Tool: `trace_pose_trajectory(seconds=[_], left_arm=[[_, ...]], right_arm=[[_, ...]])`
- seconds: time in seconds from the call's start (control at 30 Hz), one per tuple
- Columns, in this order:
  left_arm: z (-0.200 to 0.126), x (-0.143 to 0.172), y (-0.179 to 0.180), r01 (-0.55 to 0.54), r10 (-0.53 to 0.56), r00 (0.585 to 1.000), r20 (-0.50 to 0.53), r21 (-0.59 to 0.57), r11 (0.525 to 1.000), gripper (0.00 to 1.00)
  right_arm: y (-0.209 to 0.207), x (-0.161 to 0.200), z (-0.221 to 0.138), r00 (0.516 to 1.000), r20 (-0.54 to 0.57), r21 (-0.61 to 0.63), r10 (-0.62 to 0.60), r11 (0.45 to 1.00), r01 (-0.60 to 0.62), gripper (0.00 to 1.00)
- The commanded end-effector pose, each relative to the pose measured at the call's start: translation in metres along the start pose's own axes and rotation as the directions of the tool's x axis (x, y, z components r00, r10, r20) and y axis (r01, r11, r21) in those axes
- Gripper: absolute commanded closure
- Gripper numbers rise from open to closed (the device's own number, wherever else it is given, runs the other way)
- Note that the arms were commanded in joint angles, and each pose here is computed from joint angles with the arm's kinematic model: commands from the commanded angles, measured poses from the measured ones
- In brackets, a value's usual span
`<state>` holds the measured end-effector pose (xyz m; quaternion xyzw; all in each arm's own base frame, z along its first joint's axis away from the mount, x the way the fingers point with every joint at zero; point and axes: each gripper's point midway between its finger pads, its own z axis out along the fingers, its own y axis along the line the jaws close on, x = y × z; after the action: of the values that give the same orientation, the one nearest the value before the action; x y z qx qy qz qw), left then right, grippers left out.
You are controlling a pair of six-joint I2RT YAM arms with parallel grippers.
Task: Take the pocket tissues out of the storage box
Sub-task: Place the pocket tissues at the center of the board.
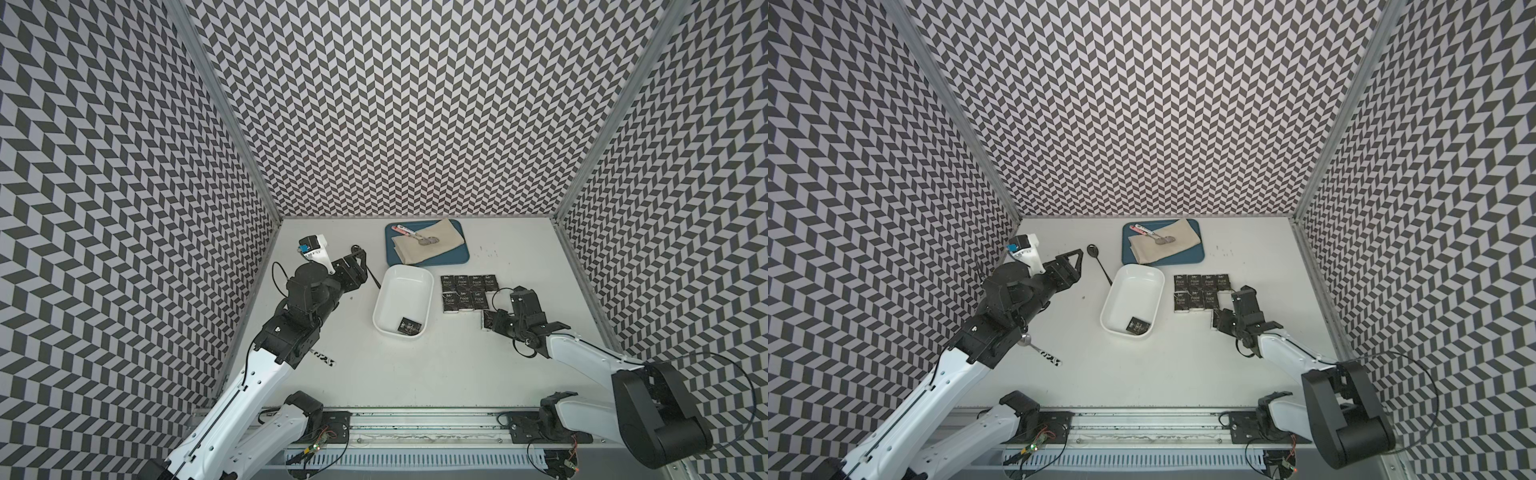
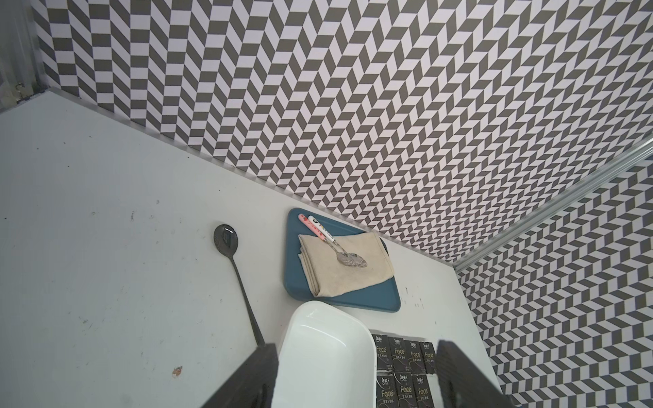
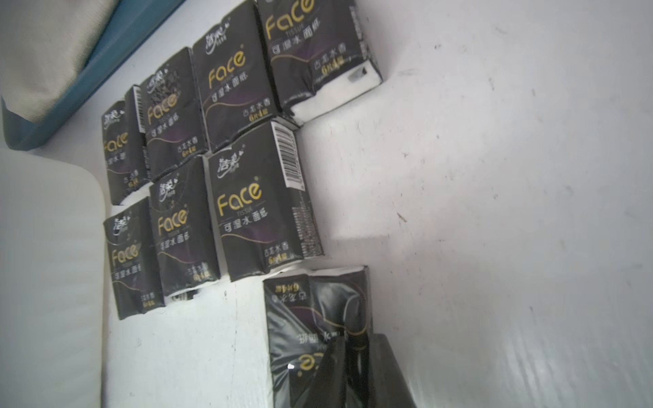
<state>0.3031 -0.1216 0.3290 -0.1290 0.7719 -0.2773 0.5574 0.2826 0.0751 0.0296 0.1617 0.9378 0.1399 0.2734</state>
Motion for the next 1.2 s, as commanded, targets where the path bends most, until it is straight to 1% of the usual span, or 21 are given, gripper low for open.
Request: trace_pose_trajectory(seconds=[0.0,0.2,0.43,0.6,0.73,0.8,0.87,1.17], left_arm=[[-0.002,-0.008,-0.006,-0.011,0.011,1.0,0.025,0.019,1.0,0.25],[-0.003,-0.009,-0.007,-0.004,0.003,1.0,0.027,0.027,1.0,0.24],[-0.002,-0.009,-0.006,-0.004,0.003,1.0,0.025,0.025,1.0,0.24],[-0.001,-0.006,-0.006,-0.002,0.001,1.0,0.018,0.024,1.0,0.24],[0.0,-0.006,-0.007,-0.002,0.002,1.0,0.013,0.025,1.0,0.25],[-0.001,-0.008,-0.007,-0.005,0.005,1.0,0.016,0.022,1.0,0.25],[-0.002,-0.01,-0.007,-0.007,0.006,1.0,0.022,0.021,1.0,0.25],[0.002,-0.012,-0.007,-0.016,0.016,1.0,0.024,0.007,1.0,0.25]], right_arm=[[-0.025,0.007,-0.003,1.0,-0.022,0.095,0.018,0.995,-0.015,0.84],[-0.035,-0.001,-0.007,0.999,0.014,0.113,0.053,0.992,-0.054,0.83],[-0.042,-0.013,-0.008,0.997,0.041,0.127,0.063,0.99,-0.068,0.81],[-0.031,-0.025,-0.004,0.998,0.051,0.084,0.024,0.996,-0.028,0.77],[-0.022,-0.036,0.006,1.0,0.02,0.079,-0.018,0.997,0.016,0.75],[-0.023,-0.039,0.013,1.0,0.005,0.093,-0.025,0.995,0.024,0.75],[-0.017,-0.041,0.018,0.999,-0.018,0.071,-0.04,0.997,0.041,0.74],[-0.009,-0.059,0.026,0.997,-0.011,0.071,-0.075,0.995,0.075,0.73]])
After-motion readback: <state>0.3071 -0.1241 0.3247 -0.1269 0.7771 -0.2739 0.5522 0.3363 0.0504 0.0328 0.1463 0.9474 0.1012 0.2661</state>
